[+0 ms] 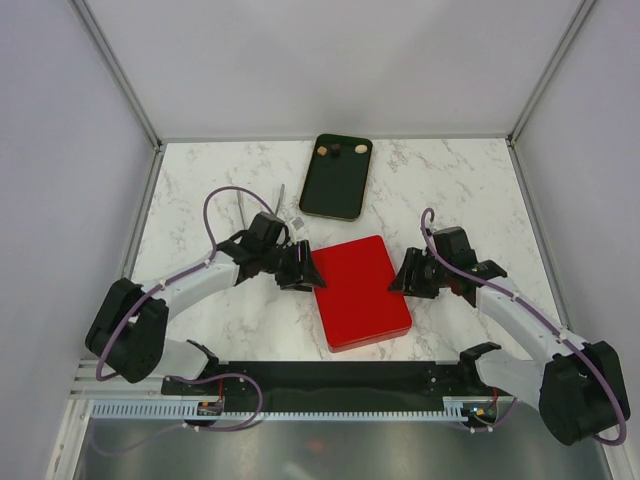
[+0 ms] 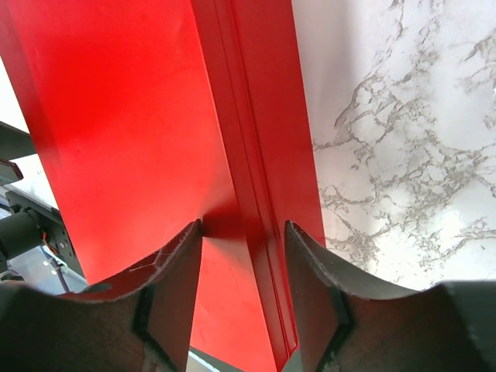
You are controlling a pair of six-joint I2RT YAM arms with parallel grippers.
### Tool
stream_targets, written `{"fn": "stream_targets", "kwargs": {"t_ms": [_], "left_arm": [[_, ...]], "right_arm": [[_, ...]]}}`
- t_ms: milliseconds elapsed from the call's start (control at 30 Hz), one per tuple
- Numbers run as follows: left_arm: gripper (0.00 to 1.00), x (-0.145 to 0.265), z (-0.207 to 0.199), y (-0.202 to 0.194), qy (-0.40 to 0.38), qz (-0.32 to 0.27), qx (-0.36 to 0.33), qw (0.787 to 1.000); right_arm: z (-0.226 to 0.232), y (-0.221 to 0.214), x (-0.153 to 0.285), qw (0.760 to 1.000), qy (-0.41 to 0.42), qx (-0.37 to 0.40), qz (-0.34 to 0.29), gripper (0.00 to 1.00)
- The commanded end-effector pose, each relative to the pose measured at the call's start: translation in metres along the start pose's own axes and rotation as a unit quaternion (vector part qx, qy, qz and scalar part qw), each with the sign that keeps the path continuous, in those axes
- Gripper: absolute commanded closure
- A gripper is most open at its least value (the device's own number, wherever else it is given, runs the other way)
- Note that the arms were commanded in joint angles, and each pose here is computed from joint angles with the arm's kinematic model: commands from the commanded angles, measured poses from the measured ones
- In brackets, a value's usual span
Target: Pack the chocolate
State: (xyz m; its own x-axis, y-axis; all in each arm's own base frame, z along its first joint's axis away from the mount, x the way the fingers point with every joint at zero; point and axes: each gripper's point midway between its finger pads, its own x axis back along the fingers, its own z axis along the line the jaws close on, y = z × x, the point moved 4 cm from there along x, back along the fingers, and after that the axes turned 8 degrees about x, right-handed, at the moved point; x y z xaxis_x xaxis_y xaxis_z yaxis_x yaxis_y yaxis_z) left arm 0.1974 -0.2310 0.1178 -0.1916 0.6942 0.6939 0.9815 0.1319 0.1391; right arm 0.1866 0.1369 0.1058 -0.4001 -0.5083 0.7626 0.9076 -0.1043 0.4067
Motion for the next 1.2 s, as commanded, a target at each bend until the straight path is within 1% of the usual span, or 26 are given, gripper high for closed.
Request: {"fn": "stream_targets", "kwargs": {"t_ms": [0, 100, 300, 333, 467, 500, 533, 600, 667, 767, 800, 867, 900, 967, 1133, 1167], "left_arm": [[0.46, -0.004, -0.008, -0.001, -0.031, 0.007, -0.021, 0.999], [0.49, -0.008, -0.006, -0.005, -0.032, 0.015, -0.016, 0.999], [0.51, -0.017, 0.008, -0.017, -0.012, 0.03, 0.003, 0.999], [0.51, -0.019, 0.012, -0.018, -0.005, 0.031, 0.007, 0.999], [0.47, -0.023, 0.019, -0.026, -0.001, 0.038, 0.009, 0.999], [0.46, -0.024, 0.02, -0.027, -0.001, 0.038, 0.008, 0.999], [0.46, -0.025, 0.019, -0.028, -0.003, 0.04, 0.008, 0.999], [0.46, -0.028, 0.02, -0.028, -0.007, 0.043, 0.008, 0.999], [0.46, -0.03, 0.023, -0.031, -0.007, 0.048, 0.015, 0.999], [0.46, -0.033, 0.024, -0.032, -0.009, 0.053, 0.02, 0.998], [0.46, -0.034, 0.024, -0.032, -0.011, 0.054, 0.021, 0.998], [0.47, -0.035, 0.025, -0.034, -0.011, 0.056, 0.027, 0.998], [0.47, -0.035, 0.025, -0.035, -0.011, 0.059, 0.029, 0.998], [0.48, -0.036, 0.027, -0.035, -0.012, 0.057, 0.03, 0.998], [0.5, -0.042, 0.031, -0.032, -0.007, 0.057, 0.034, 0.998], [0.5, -0.043, 0.031, -0.03, -0.007, 0.057, 0.033, 0.998]], "right_arm": [[-0.01, -0.004, 0.004, 0.999, -0.036, 0.012, 0.007, 0.49], [-0.012, -0.006, 0.002, 0.999, -0.041, 0.008, 0.008, 0.54], [-0.018, -0.016, 0.0, 0.999, -0.046, -0.008, 0.01, 0.54], [-0.021, -0.022, -0.002, 0.998, -0.05, -0.02, 0.016, 0.54], [-0.025, -0.025, -0.005, 0.997, -0.062, -0.04, 0.014, 0.56], [-0.029, -0.026, -0.005, 0.996, -0.071, -0.044, 0.012, 0.6], [-0.032, -0.032, -0.007, 0.996, -0.077, -0.051, 0.017, 0.62], [-0.032, -0.034, -0.01, 0.995, -0.07, -0.064, 0.011, 0.63], [-0.034, -0.044, -0.014, 0.995, -0.062, -0.078, 0.019, 0.64], [-0.034, -0.045, -0.016, 0.995, -0.053, -0.079, 0.008, 0.67], [-0.033, -0.044, -0.015, 0.995, -0.051, -0.082, 0.003, 0.68], [-0.031, -0.043, -0.014, 0.995, -0.046, -0.084, -0.002, 0.75], [-0.031, -0.043, -0.014, 0.995, -0.047, -0.086, -0.004, 0.76], [-0.032, -0.044, -0.016, 0.995, -0.046, -0.089, -0.003, 0.78], [-0.036, -0.055, -0.027, 0.993, -0.035, -0.108, 0.009, 0.78], [-0.034, -0.051, -0.029, 0.994, -0.025, -0.106, 0.001, 0.78]]}}
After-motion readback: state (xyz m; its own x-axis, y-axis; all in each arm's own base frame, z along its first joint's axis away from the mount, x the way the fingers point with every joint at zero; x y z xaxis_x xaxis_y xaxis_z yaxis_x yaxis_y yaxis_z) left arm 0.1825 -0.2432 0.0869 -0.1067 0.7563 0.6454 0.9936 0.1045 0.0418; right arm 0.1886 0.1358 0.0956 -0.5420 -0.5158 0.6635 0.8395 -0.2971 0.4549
